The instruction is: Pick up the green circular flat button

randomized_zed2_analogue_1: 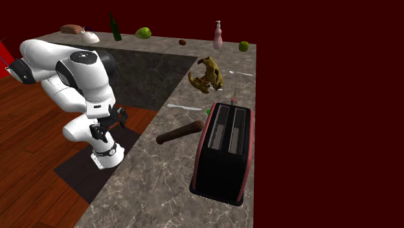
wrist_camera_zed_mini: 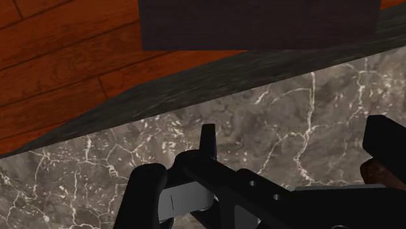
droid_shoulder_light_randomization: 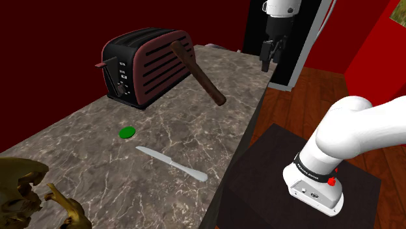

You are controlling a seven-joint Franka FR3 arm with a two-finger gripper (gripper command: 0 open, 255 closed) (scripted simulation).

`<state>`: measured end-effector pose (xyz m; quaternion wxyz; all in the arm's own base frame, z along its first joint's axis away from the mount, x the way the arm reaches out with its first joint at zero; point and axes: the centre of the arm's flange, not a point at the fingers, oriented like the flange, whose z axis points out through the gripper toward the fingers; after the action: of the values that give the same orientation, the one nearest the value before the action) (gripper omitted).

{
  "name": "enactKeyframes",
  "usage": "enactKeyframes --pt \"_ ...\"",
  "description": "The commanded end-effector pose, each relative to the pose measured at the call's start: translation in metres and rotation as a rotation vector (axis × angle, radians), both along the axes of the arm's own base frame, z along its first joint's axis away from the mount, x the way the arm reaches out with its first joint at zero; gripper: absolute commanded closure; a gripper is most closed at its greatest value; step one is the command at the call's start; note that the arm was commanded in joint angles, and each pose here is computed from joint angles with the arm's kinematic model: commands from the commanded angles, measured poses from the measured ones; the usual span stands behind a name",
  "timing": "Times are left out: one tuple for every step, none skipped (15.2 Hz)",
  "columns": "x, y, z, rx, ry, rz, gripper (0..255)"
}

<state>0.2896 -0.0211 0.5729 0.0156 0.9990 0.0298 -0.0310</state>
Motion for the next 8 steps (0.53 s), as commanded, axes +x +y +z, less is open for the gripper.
enactKeyframes --pt "0.000 0.000 0.000 0.000 0.000 0.000 0" --pt "0.005 0.012 -0.003 0.001 -0.001 0.001 0" --pt "0.010 0.023 -0.006 0.002 -0.003 0.002 0" --pt "0.015 0.035 -0.008 0.002 -0.004 0.003 0" --pt "0.019 0.047 -0.011 0.003 -0.006 0.004 0" --pt "0.024 0.059 -0.014 0.004 -0.007 0.006 0" --pt "0.029 0.070 -0.017 0.005 -0.009 0.007 0" --pt "0.034 0.082 -0.019 0.006 -0.010 0.008 0"
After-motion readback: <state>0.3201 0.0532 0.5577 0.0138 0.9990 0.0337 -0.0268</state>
